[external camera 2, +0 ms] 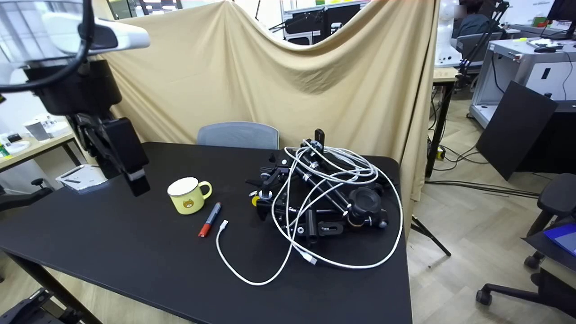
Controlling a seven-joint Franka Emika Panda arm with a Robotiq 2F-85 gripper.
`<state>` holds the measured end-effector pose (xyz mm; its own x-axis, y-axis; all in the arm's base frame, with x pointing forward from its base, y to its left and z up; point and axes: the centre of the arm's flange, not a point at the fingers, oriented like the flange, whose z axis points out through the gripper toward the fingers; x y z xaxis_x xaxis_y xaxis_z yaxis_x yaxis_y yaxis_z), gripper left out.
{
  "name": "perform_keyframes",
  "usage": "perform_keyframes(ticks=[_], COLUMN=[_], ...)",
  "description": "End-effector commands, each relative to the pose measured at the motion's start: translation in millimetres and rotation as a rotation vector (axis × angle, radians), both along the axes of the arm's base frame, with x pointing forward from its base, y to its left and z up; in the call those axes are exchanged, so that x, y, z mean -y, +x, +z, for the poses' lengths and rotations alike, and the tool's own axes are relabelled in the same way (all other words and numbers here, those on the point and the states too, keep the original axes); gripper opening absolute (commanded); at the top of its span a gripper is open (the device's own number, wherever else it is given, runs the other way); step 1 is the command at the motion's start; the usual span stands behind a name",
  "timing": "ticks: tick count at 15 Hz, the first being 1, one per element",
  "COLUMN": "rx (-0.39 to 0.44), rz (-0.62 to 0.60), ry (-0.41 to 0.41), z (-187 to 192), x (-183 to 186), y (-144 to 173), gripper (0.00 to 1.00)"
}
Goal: Put the marker in the yellow mug, remove the marker from the mug
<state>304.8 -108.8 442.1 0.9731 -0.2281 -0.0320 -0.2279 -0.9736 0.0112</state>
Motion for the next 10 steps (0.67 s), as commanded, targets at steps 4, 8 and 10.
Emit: perform_keyframes(ticks=[4, 8, 10], rx=[0.243, 0.240, 0.226], rz=[0.160, 0.291, 0.353], ry=[-0.041, -0.006, 0.010], z=[-48, -96, -113], x=[-30, -71, -90], y=[65, 88, 96], gripper=[1.00, 1.00, 1.00])
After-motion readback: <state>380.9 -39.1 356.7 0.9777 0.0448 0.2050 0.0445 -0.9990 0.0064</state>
